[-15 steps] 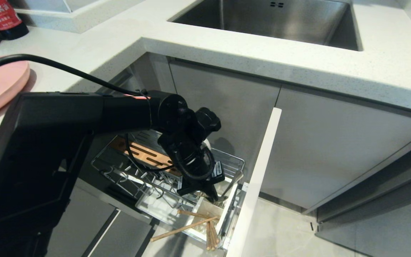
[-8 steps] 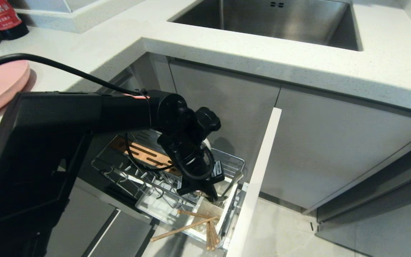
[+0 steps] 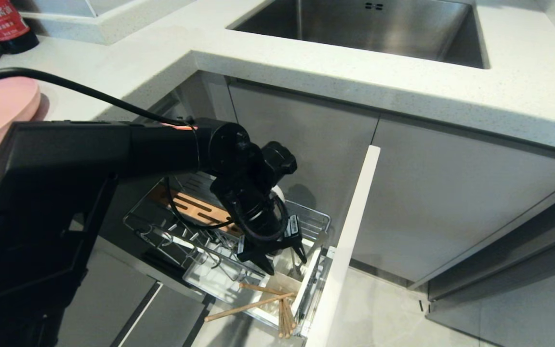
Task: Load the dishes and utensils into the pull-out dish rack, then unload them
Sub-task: Pick up the spoon and place it in the cupboard, then pick up the plate and place it in the cupboard
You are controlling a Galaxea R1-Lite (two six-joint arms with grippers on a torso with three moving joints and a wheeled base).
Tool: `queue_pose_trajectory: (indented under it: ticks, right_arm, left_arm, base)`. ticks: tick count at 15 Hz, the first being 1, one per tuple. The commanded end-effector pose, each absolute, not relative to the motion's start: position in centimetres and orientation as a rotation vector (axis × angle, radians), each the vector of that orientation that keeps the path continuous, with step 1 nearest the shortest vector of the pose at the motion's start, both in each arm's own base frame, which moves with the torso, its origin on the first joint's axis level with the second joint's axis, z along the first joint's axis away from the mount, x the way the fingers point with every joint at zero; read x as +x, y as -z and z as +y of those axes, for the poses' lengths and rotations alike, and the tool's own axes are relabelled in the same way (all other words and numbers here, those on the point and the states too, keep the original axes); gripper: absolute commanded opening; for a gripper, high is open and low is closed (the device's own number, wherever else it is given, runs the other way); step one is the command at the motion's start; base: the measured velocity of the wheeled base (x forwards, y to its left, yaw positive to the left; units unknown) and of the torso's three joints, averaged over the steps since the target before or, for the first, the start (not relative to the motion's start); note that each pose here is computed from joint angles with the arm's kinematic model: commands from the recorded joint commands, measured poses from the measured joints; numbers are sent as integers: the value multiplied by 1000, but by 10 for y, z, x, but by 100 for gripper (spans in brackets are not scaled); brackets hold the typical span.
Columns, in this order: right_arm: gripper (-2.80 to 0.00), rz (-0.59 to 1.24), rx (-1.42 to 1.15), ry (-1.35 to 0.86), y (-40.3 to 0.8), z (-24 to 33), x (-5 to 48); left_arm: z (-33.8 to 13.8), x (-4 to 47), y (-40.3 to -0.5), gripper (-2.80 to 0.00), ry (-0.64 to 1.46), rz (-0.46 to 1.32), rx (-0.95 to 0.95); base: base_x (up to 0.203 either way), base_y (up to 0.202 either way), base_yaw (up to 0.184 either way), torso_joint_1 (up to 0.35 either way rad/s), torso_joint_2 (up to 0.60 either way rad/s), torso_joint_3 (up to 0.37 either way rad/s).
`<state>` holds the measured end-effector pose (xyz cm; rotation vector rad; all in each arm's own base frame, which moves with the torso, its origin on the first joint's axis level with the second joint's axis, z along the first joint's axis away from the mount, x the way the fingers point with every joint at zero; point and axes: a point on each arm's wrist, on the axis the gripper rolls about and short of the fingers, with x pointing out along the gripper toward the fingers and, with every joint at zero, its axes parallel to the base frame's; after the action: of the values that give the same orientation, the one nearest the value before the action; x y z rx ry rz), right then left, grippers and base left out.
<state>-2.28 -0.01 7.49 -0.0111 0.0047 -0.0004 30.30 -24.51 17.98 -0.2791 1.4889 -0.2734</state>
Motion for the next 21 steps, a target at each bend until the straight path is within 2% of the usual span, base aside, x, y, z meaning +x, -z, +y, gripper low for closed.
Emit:
queue_pose_trajectory:
  ticks: [1,5,8,9,17,21]
  right_arm:
    - [-280,5,-11,0,-75,0,-23]
    - [-280,5,-11,0,-75,0,-23]
    - [-280,5,-11,0,-75,0,-23]
    - [-280,5,-12,0,-75,0,-23]
    - [-280,5,-11,0,-75,0,-23]
    - [-280,5,-12,0,-75,0,-23]
  left_arm:
    - [-243,300,-186,0,276,1481,-285]
    - [-236,292,-206,0,293,1434,-298]
    - [-223,275,-237,0,322,1364,-319]
    - [-218,270,-247,-280,333,1343,-326]
    - [-170,211,-328,-280,389,1080,-395]
    - [-130,164,-373,-280,443,878,-458]
  base:
    - [0,0,0,0,0,0]
    - [0,0,0,0,0,0]
    - [0,0,0,0,0,0]
    - [0,0,0,0,0,0]
    - [0,0,0,0,0,0]
    - [0,0,0,0,0,0]
